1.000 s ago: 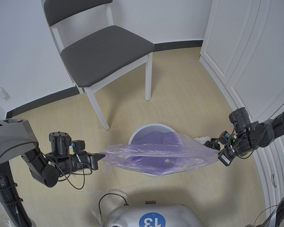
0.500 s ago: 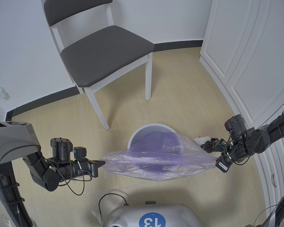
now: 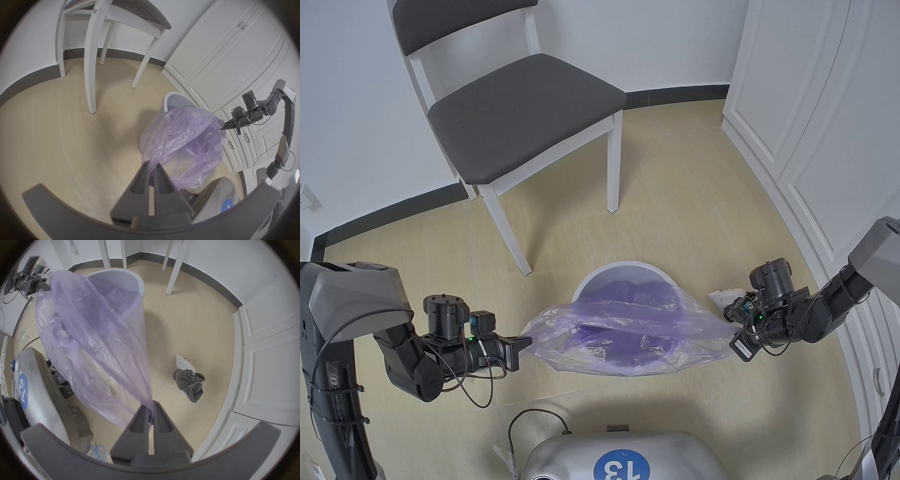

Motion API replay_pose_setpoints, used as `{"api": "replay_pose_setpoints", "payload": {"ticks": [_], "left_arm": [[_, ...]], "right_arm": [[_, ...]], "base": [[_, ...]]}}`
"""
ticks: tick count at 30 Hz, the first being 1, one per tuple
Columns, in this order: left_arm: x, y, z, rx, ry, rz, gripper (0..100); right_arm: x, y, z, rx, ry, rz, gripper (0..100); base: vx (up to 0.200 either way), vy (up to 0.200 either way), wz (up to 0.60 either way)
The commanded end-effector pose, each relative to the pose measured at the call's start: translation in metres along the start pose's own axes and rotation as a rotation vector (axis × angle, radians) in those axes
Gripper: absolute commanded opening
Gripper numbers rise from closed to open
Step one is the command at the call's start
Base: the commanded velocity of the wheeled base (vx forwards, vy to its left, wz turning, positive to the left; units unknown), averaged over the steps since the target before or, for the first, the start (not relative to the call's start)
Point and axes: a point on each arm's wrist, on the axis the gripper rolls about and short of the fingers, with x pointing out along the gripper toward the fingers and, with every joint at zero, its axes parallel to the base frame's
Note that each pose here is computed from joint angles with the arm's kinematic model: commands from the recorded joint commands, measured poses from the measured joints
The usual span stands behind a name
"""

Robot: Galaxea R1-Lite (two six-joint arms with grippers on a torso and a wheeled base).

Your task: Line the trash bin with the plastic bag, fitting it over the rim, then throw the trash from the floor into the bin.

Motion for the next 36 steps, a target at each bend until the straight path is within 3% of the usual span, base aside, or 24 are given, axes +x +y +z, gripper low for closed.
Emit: {"api": "replay_pose_setpoints", "payload": {"ticks": [1,9,17,22,28,29,36], "left_arm": [[0.017,0.010,-0.011,-0.003,0.001,0.001,0],[0.041,0.021,-0.021,0.015,-0.052,-0.002,0],[0.052,0.026,-0.001,-0.003,-0.166,0.002,0],[0.058,0.025,0.017,-0.031,-0.260,0.055,0],[0.059,0.025,0.014,-0.039,-0.264,0.082,0],[0.060,0.024,0.014,-0.039,-0.267,0.086,0],[0.057,0.017,0.014,-0.013,-0.333,0.087,0]], "right_arm": [[0.026,0.000,-0.008,0.017,0.044,0.007,0],[0.053,-0.003,-0.009,0.066,0.016,-0.022,0],[0.055,-0.008,0.001,0.116,-0.075,-0.059,0],[0.050,-0.010,0.012,0.120,-0.158,-0.092,0],[0.055,-0.007,0.017,0.120,-0.194,-0.101,0],[0.057,-0.006,0.015,0.118,-0.192,-0.102,100],[0.038,-0.008,0.014,0.126,-0.247,-0.114,100]], "base": [[0.000,0.000,0.00],[0.000,0.000,0.00],[0.000,0.000,0.00],[0.000,0.000,0.00],[0.000,0.000,0.00],[0.000,0.000,0.00],[0.000,0.000,0.00]]}}
